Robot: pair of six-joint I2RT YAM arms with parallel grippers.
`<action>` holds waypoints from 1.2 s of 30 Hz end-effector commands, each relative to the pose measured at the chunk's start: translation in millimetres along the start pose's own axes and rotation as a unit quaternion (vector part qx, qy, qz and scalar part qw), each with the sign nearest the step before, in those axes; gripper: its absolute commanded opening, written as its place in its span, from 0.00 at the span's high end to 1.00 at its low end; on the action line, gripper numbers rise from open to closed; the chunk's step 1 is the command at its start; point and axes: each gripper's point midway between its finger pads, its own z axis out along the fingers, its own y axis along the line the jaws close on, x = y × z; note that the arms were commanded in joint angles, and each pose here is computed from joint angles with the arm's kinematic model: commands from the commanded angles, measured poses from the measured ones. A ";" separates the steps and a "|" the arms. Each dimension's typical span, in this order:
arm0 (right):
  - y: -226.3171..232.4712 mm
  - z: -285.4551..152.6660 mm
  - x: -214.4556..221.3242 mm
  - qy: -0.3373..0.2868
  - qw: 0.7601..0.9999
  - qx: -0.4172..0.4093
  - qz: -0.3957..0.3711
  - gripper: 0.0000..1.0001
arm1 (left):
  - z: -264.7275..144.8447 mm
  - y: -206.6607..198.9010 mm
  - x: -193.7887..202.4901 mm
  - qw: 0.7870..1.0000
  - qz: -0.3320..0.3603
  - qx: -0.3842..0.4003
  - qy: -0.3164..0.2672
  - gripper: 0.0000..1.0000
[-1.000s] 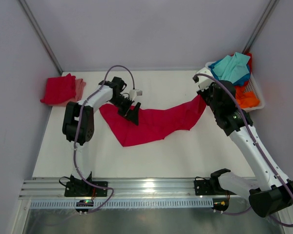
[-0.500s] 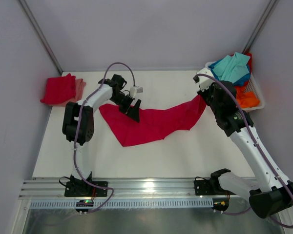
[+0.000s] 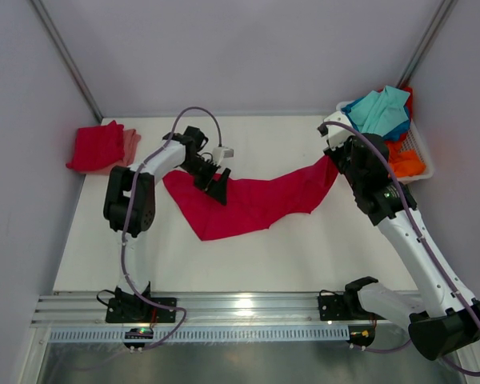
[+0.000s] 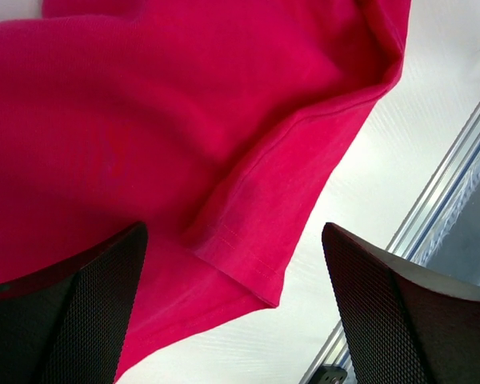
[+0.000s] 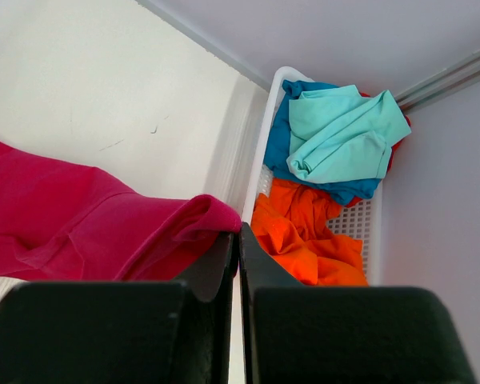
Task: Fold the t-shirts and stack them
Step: Flatten out the tshirt
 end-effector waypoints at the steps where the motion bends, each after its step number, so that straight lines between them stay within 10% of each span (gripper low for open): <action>1: -7.2 -5.8 -15.3 -0.033 0.999 0.012 0.019 0.97 | 4.6 7.4 -0.1 1.000 0.007 0.002 -0.005 0.09; 9: -6.3 -4.3 -15.1 -0.034 0.999 0.012 0.020 0.97 | 9.9 3.5 3.1 1.000 -0.001 0.022 -0.003 0.15; 12: -6.1 -2.7 -14.0 -0.032 0.999 0.012 0.020 0.97 | 10.9 0.6 4.1 0.999 -0.002 0.035 0.000 0.37; 16: -5.8 -1.6 -15.7 -0.034 0.999 0.012 0.020 0.97 | 8.9 -3.9 6.8 0.999 -0.006 0.047 0.012 1.00; 28: -6.4 1.5 -15.5 -0.032 0.999 0.017 0.026 0.97 | -23.5 -4.5 -13.4 1.000 0.026 -0.008 -0.005 1.00; 36: -17.5 1.6 -21.3 -0.036 0.998 0.043 0.038 0.97 | -112.4 15.3 -67.5 0.972 0.057 -0.200 -0.111 1.00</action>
